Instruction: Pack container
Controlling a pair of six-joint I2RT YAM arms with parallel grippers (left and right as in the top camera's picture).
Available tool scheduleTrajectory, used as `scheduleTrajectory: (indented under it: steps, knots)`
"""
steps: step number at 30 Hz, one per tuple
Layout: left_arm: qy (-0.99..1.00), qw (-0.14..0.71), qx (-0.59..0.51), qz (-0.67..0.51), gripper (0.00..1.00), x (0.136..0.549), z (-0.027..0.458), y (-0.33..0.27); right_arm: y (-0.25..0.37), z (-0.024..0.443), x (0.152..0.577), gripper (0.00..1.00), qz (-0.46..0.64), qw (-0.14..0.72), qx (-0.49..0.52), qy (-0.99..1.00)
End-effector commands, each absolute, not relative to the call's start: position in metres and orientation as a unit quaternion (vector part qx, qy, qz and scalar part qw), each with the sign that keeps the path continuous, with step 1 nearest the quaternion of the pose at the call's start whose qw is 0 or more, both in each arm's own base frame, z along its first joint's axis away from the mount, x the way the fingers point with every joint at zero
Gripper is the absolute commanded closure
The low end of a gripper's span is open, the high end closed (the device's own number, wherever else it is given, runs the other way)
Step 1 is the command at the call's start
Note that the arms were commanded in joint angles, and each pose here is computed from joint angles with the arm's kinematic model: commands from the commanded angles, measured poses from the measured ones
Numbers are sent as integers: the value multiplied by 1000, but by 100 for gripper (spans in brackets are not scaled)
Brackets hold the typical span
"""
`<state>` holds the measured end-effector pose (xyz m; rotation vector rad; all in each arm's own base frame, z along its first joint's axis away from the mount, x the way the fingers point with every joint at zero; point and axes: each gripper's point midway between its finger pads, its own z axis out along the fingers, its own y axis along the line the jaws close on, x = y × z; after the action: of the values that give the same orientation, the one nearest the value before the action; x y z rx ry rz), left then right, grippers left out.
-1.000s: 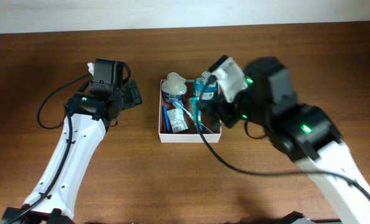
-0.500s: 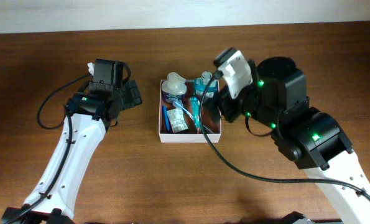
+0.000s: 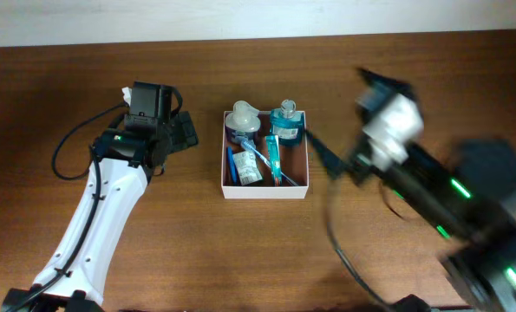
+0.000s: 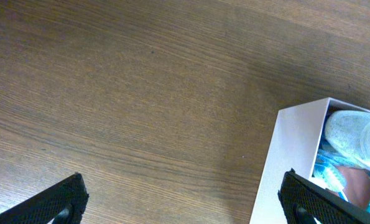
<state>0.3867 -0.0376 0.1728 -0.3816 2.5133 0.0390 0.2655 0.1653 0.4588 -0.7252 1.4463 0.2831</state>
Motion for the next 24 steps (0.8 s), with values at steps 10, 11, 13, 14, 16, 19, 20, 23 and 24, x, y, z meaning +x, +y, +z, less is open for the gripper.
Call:
scheduleTrajectory:
  steps: [10,11,13,14,16,19,20,23,24]
  knots:
    - [944,294,-148,22,1,387,171,-33,86,358,196,1,50,736,-269,619]
    - [944,294,-148,22,1,387,171,-33,85,351,197,1,48,740,-269,615]
    - [944,294,-148,22,0,387,171,-33,84,333,203,1,41,753,-266,600]
    - [944,294,-148,22,1,387,171,-33,84,326,205,2,39,759,-265,593]
    - [944,294,-148,22,1,387,171,-33,84,310,210,1,35,770,-264,579]
    - [944,294,-148,22,1,387,171,-33,84,289,214,1,30,782,-263,564]
    - [944,294,-148,22,1,387,171,-33,84,285,214,1,28,786,-261,559]
    - [944,294,-148,22,1,387,171,-33,81,271,217,1,20,792,-255,553]
    - [944,294,-148,22,1,387,171,-33,80,267,217,1,18,793,-254,554]
